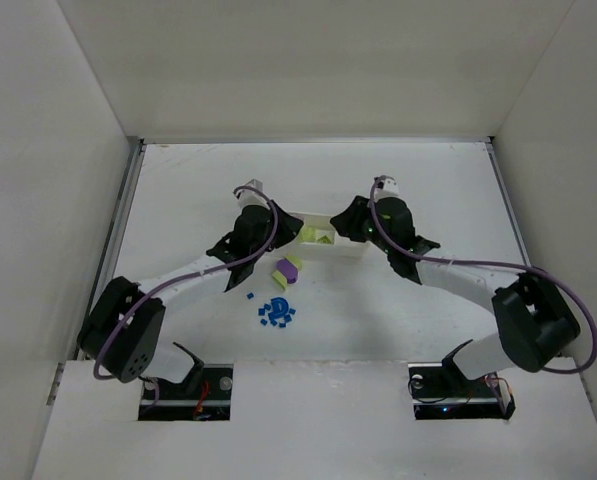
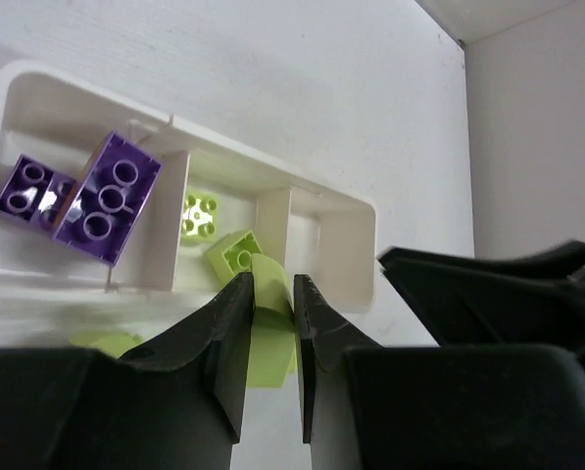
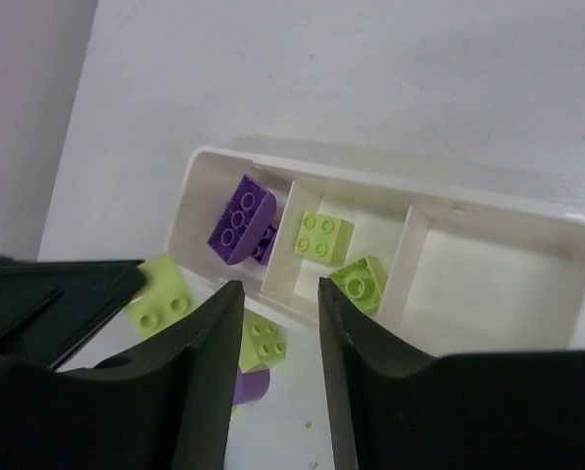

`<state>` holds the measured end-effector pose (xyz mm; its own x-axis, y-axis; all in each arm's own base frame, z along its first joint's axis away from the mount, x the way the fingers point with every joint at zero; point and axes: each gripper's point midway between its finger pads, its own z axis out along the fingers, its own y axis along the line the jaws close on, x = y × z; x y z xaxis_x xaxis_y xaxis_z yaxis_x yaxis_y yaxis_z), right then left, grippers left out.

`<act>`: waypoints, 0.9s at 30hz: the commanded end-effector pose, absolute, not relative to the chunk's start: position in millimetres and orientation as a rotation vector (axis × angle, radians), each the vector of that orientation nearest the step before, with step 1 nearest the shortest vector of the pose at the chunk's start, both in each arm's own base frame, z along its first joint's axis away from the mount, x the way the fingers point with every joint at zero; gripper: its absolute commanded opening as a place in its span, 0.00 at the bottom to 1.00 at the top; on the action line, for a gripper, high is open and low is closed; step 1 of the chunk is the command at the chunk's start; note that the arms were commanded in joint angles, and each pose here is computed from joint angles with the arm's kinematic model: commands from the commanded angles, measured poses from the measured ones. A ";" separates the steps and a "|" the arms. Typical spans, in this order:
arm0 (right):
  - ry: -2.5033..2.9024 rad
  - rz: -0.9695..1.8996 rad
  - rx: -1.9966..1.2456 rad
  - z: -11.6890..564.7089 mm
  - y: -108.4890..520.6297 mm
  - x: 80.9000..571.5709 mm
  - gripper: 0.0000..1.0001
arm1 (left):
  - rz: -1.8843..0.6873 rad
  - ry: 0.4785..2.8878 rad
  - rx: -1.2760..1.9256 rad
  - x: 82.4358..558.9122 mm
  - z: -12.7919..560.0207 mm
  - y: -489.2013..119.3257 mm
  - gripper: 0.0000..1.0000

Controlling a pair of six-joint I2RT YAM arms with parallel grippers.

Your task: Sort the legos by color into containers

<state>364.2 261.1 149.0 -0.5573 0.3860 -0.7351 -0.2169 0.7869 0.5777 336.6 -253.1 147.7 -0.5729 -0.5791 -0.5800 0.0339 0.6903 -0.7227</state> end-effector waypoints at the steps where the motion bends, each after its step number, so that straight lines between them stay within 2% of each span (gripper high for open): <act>1: 1.901 0.774 0.157 181.1 244.4 361.7 0.41 | -0.882 1.932 -0.350 360.7 176.5 -266.7 0.06; 13: 1.872 0.764 0.223 172.9 218.7 353.5 0.48 | -0.818 1.992 -0.263 391.5 139.0 -310.1 0.09; 18: 1.870 0.768 0.213 174.6 220.5 352.0 0.57 | -0.791 1.991 -0.276 393.6 134.5 -309.7 0.24; 21: 1.868 0.765 0.207 175.1 220.2 351.9 0.61 | -0.784 1.994 -0.275 391.7 132.9 -308.0 0.40; 25: 1.882 0.758 0.164 173.3 229.6 351.7 0.61 | -0.772 1.972 -0.288 388.9 142.0 -296.0 0.49; 27: 1.894 0.764 0.128 171.7 239.8 347.9 0.55 | -0.767 1.950 -0.293 386.0 152.2 -287.0 0.50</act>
<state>344.8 222.3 150.6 -0.4897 0.4284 -0.7594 -0.1747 0.8051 0.5668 380.4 -297.4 104.7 -0.5818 -0.4562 -0.6734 0.0707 0.7964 -0.6006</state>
